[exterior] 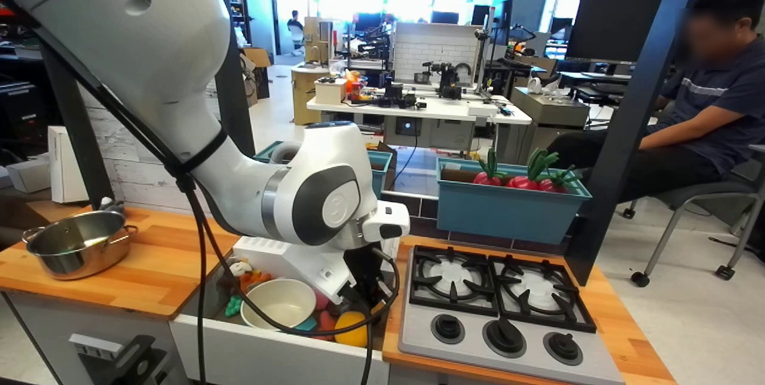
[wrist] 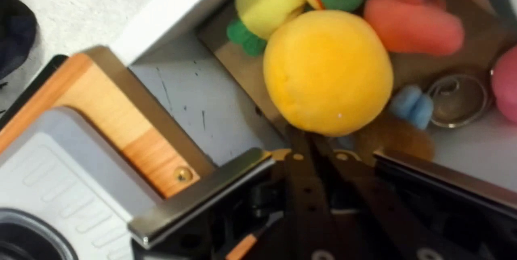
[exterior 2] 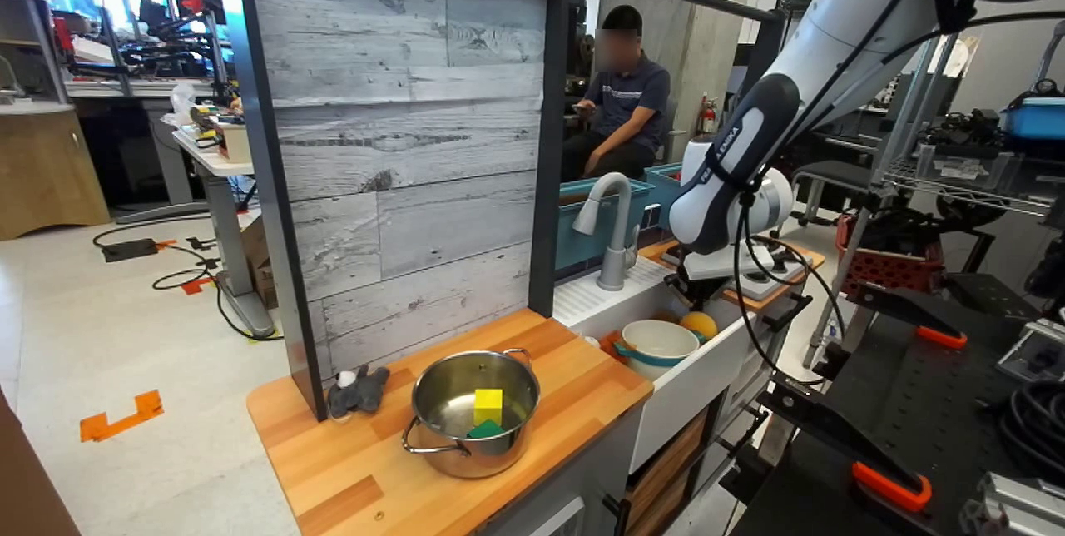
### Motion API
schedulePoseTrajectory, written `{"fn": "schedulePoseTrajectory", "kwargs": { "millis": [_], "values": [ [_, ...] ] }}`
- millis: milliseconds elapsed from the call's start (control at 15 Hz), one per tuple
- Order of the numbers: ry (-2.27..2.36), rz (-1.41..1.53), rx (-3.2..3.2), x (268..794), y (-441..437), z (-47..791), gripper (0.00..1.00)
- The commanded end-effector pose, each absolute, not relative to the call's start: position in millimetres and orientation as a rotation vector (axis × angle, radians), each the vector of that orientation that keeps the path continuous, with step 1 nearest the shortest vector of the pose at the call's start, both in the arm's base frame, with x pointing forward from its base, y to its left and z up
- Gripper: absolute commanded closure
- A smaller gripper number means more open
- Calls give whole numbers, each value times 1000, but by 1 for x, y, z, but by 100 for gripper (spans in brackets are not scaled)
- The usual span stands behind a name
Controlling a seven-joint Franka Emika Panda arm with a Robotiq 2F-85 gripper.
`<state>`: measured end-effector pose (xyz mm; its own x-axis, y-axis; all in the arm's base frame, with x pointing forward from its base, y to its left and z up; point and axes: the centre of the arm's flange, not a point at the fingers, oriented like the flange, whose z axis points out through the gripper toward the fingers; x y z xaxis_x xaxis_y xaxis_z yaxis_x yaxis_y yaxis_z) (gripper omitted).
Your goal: Pick up the yellow plush toy from the sink and put it inside the silver pot on the left side of the counter
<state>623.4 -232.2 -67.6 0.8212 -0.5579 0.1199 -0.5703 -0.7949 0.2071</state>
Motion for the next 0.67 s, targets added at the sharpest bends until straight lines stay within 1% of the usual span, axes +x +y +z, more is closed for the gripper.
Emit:
{"fn": "schedulePoseTrajectory", "kwargs": {
  "millis": [0, 67, 267, 467, 533, 600],
  "values": [
    [-794, -210, 2785, 620, -243, -80, 60],
    [-780, -287, 2779, 619, -243, -81, 54],
    [-702, -330, 2833, 609, -242, -76, 31],
    [-560, -170, 2981, 602, -240, -76, 10],
    [-508, -146, 3016, 601, -239, -76, 4],
    [-451, -114, 3054, 600, -239, -78, 0]
  ]
}}
